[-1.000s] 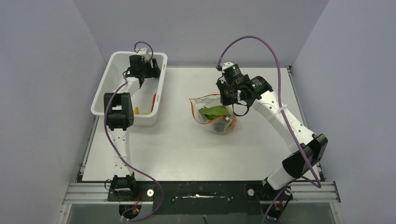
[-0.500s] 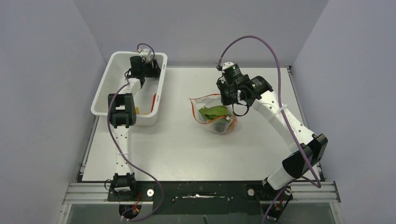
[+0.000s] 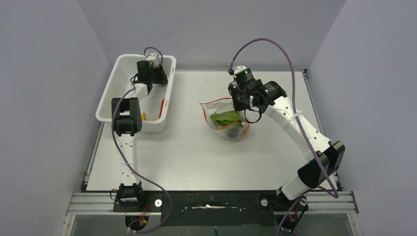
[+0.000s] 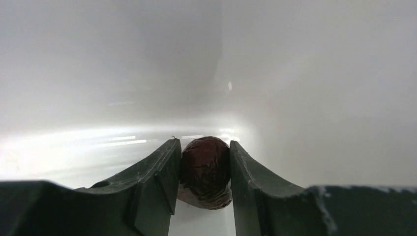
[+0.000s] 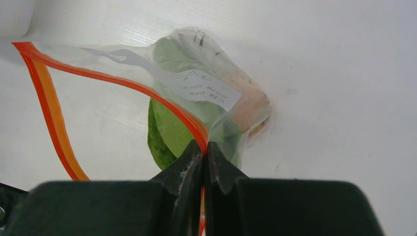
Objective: Place the food in the zip-top bag and seal the zipper
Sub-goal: Pick up the fake vegetable from the bin.
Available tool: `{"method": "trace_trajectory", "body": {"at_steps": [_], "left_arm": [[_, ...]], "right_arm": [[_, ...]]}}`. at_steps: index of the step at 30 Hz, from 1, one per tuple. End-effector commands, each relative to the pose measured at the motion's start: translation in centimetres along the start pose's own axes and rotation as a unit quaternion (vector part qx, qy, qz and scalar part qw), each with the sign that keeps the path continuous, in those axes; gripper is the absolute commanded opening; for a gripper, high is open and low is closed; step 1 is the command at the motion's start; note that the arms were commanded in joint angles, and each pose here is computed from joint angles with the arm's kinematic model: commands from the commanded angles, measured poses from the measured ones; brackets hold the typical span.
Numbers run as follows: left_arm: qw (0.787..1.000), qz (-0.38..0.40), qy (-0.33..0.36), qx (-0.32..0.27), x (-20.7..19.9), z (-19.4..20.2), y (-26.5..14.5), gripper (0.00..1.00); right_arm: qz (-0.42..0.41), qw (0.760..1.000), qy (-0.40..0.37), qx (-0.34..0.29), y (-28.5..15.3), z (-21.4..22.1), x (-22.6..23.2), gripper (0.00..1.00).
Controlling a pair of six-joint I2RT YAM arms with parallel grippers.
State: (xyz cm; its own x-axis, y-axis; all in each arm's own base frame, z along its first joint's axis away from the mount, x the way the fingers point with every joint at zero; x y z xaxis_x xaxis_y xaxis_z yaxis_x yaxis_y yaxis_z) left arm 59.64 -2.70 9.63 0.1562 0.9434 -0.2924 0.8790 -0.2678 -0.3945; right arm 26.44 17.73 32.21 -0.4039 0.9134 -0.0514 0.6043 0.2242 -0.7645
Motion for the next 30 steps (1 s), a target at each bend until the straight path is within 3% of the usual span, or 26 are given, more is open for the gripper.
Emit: {"method": "trace_trajectory", "body": {"at_steps": [1, 14, 25, 30], "left_arm": [[0.998, 0.0, -0.001, -0.06, -2.0, -5.0, -3.3, 0.32], [0.994, -0.021, -0.08, -0.072, -4.8, -9.3, -10.7, 0.29], [0.99, 0.036, -0.121, -0.064, -9.7, -10.8, -18.3, 0.28], [0.981, 0.109, -0.152, -0.053, -11.4, -9.9, -22.2, 0.29]], "right_arm": [[0.001, 0.998, 0.006, -0.059, -1.8, -0.7, -0.6, 0.01], [-0.04, 0.993, 0.038, -0.1, -2.4, 1.1, -0.1, 0.0], [-0.091, 0.986, 0.043, -0.135, -2.0, 0.4, 0.9, 0.0], [-0.098, 0.984, 0.061, -0.139, -1.4, 0.6, 1.0, 0.0]]}}
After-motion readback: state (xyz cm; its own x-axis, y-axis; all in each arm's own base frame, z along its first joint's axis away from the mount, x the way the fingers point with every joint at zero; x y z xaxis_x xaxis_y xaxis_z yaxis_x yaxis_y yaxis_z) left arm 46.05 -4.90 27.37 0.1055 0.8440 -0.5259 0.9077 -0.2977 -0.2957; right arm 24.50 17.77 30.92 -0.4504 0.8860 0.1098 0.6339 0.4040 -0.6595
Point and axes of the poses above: each gripper's point midway between its finger pads, its own y axis out along the fingers, its own x axis along the line the jaws close on, z = x × y, the point moved 10 cm from there along -y, back along the fingers, and after that the axes turned 6 degrees about -y, right-handed, at the moved point
